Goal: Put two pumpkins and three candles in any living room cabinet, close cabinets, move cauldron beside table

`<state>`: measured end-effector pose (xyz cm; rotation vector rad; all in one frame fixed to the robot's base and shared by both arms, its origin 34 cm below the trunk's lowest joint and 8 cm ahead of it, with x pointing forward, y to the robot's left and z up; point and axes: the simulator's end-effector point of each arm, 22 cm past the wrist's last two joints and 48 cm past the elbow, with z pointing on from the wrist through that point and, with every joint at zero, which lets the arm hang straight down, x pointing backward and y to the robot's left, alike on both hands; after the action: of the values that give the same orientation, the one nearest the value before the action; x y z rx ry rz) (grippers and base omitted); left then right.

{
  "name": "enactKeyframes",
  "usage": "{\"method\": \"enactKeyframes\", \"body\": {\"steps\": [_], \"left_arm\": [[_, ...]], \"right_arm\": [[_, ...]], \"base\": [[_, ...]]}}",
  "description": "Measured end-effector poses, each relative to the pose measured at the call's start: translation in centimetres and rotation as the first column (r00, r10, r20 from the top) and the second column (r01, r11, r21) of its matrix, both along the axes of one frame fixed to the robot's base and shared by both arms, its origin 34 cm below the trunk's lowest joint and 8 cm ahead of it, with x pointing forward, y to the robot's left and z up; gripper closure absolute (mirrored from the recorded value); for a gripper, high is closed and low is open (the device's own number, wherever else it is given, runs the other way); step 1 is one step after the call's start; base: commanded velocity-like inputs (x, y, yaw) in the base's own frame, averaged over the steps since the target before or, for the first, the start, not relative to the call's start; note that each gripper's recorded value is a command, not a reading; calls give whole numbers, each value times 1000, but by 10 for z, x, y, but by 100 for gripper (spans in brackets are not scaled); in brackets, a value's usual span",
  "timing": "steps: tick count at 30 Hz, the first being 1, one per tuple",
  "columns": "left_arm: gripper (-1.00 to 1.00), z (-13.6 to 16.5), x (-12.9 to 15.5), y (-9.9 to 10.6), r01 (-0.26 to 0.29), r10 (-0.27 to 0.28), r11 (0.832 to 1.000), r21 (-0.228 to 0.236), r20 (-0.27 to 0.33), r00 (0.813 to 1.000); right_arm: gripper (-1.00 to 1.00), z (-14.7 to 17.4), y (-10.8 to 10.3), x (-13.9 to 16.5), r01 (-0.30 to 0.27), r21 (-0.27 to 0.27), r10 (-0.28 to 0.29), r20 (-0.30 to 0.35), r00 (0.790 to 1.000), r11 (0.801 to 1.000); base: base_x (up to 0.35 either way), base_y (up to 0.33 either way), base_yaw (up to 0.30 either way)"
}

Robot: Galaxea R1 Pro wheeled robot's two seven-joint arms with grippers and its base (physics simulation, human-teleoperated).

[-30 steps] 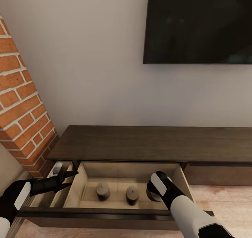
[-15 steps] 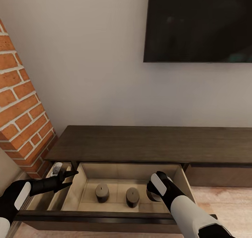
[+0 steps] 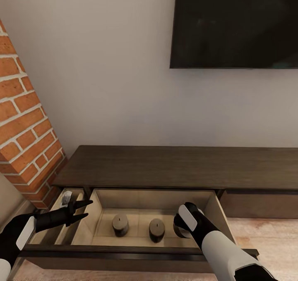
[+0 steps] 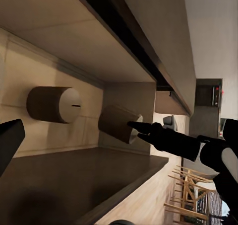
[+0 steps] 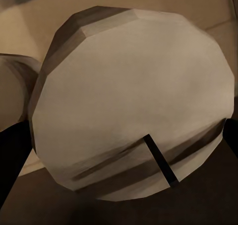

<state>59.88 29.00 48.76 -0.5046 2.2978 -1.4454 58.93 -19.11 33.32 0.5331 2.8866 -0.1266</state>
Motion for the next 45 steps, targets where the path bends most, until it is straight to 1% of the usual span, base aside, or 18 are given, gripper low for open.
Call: {"method": "enactKeyframes", "body": {"steps": [5, 6, 11, 19, 23, 29, 40, 45], "left_arm": [[-100, 0, 0, 0, 0, 0, 1000, 0, 0, 1000], [-100, 0, 0, 0, 0, 0, 1000, -1, 0, 1000], [-100, 0, 0, 0, 0, 0, 1000, -1, 0, 1000], [-100, 18, 4, 0, -1, 1, 1000, -5, -1, 1000], [-100, 27, 5, -1, 1, -1, 1000, -9, -14, 1000], [-100, 39, 7, -2, 5, -5, 1000, -10, -20, 1000], [-100, 62, 12, -2, 6, -6, 1000, -10, -21, 1000], [-100, 73, 14, -2, 6, -6, 1000, -10, -21, 1000]], "right_arm": [[100, 0, 0, 0, 0, 0, 0, 0, 1000, 1000], [-100, 0, 0, 0, 0, -1, 0, 0, 1000, 1000], [-100, 0, 0, 0, 0, 0, 0, 1, 1000, 1000], [-100, 18, 1, 4, -1, 1, 1, 1, 1000, 1000], [-100, 27, 1, 7, -1, 0, 1, 3, 1000, 1000], [-100, 41, 2, 11, -1, 2, 1, 6, 1000, 1000], [-100, 66, 2, 19, 0, 3, -1, 16, 1000, 1000], [-100, 76, 3, 21, 0, 4, 0, 16, 1000, 1000]], "base": [[0, 0, 0], [0, 0, 0], [0, 0, 0], [0, 0, 0], [-12, 0, 0], [-202, 0, 0], [-26, 0, 0], [-146, 0, 0]]}}
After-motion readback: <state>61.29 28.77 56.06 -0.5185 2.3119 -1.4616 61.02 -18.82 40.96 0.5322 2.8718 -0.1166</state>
